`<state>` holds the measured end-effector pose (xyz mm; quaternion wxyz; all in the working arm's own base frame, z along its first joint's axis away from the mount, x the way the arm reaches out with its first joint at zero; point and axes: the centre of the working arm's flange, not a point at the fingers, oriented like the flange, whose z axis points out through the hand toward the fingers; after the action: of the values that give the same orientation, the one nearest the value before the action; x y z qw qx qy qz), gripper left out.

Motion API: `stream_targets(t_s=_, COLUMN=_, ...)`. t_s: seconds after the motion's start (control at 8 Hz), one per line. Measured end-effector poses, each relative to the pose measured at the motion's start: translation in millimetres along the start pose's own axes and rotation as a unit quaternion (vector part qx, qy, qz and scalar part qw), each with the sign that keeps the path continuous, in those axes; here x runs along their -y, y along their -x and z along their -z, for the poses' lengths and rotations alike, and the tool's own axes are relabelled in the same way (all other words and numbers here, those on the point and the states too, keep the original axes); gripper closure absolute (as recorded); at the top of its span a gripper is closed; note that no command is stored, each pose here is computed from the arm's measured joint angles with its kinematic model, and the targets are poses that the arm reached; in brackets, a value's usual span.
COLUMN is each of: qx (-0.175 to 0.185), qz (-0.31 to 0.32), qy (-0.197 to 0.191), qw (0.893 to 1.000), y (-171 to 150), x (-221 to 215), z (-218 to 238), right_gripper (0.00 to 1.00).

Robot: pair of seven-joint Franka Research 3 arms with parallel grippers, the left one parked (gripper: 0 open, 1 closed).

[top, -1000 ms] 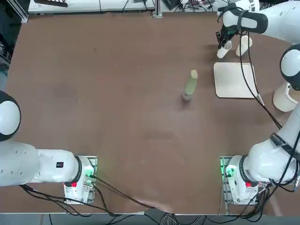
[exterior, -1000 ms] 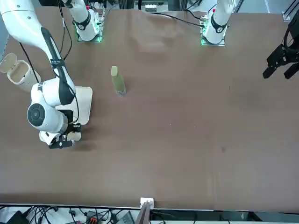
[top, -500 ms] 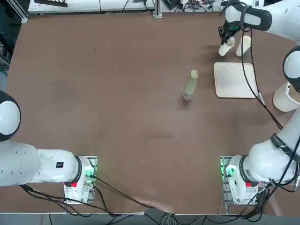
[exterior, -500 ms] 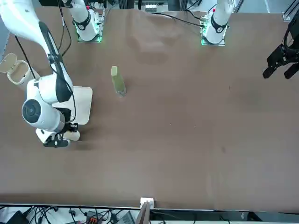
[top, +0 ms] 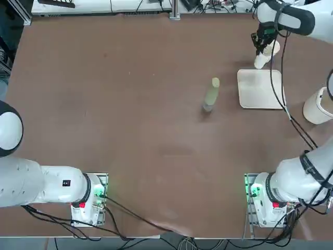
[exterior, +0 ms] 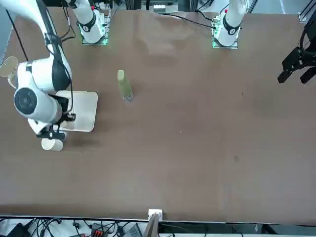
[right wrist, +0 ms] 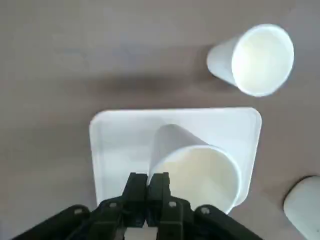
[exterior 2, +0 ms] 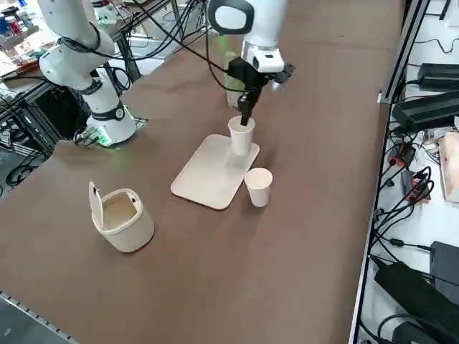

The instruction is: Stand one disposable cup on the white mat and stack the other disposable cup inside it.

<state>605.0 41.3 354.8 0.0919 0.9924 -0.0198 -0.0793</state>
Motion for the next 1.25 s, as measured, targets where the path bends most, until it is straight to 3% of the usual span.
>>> stream_targets(t_s=0.38, qx=-0.005, qz=0.001, qy=0.002, qw=1.0, y=55, x=-4, z=-61, right_gripper=0.98)
stream_targets(t_s=0.88, qx=0.008, qz=0.003, qy=0.003, qw=1.0, y=70, x=-3, z=-83, right_gripper=0.96)
stream_targets(t_s=1.12, qx=0.004, qz=0.001, qy=-0.002, qw=1.0, y=68, x=-4, z=-89, right_gripper=0.85)
stream_targets(t_s=1.25, qx=0.005, qz=-0.002, qy=-0.004, qw=1.0, y=67, x=-8, z=-91, right_gripper=0.7)
